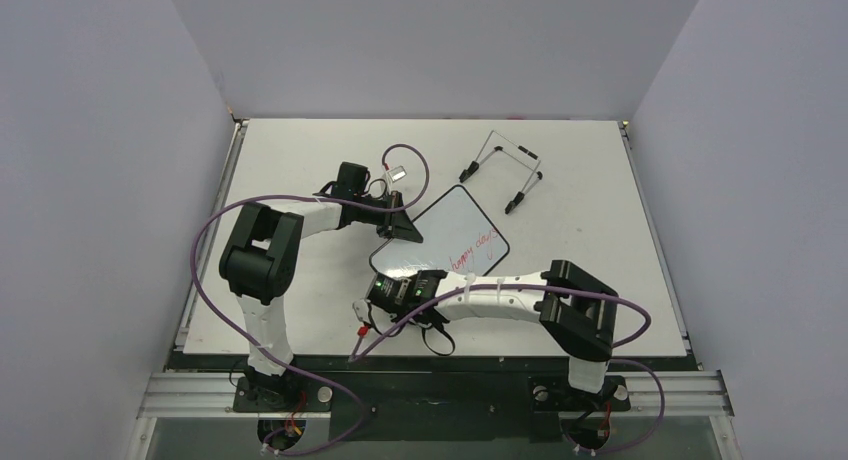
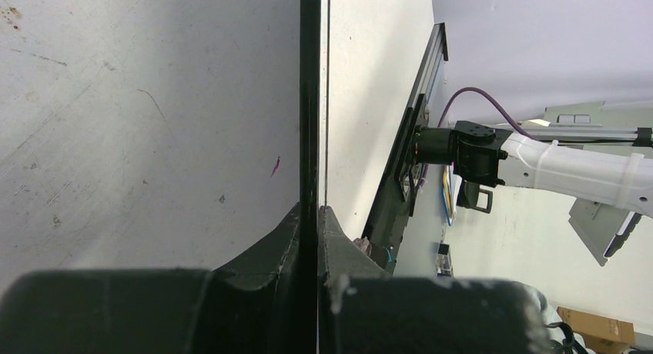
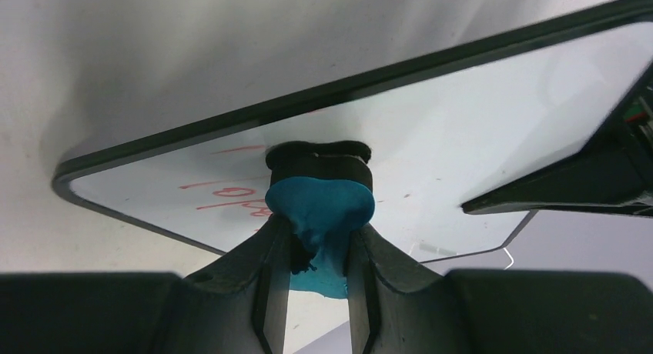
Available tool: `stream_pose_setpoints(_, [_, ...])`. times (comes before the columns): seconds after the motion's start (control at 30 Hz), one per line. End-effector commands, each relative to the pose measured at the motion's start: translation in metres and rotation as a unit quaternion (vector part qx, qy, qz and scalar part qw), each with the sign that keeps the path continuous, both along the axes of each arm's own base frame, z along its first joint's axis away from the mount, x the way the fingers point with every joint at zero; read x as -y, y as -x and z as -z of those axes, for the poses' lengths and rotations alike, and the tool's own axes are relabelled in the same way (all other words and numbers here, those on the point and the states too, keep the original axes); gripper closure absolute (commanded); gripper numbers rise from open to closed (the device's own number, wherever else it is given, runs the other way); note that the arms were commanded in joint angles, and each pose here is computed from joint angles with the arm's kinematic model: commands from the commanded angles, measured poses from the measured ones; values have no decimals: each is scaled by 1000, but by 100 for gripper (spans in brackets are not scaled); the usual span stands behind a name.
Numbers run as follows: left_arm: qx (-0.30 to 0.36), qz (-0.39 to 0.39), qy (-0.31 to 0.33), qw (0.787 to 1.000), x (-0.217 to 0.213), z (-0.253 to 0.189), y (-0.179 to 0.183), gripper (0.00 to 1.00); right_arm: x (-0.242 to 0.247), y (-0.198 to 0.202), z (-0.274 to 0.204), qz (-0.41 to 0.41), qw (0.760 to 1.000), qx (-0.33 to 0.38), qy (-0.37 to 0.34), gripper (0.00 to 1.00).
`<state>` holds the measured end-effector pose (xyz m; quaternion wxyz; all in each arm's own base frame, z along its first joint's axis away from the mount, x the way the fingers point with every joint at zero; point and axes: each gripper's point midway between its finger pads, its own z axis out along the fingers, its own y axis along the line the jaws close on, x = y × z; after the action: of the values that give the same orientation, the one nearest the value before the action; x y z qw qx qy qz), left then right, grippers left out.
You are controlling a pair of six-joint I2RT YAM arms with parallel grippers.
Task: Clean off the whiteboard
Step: Erase the whiteboard at the center of the board.
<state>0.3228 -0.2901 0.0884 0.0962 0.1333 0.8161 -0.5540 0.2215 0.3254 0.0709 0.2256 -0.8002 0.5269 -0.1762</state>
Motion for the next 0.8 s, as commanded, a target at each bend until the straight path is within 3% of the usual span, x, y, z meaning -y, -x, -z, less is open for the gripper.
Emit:
stream_pose_setpoints(0.0, [35, 10, 9, 999, 3, -10, -8, 100, 17, 32, 26, -47, 996, -34, 61, 100])
stream_pose_setpoints(0.23, [37, 9, 10, 999, 3, -12, -8, 100, 17, 47, 35, -66, 993, -47, 81, 100])
stream_pose_setpoints(0.53, [35, 9, 9, 999, 3, -11, -8, 100, -14, -6, -6, 40, 999, 2, -20, 100])
stream_pose_setpoints(0.77, [34, 10, 8, 999, 3, -10, -7, 100, -12, -4, 1, 46, 999, -2, -15, 100])
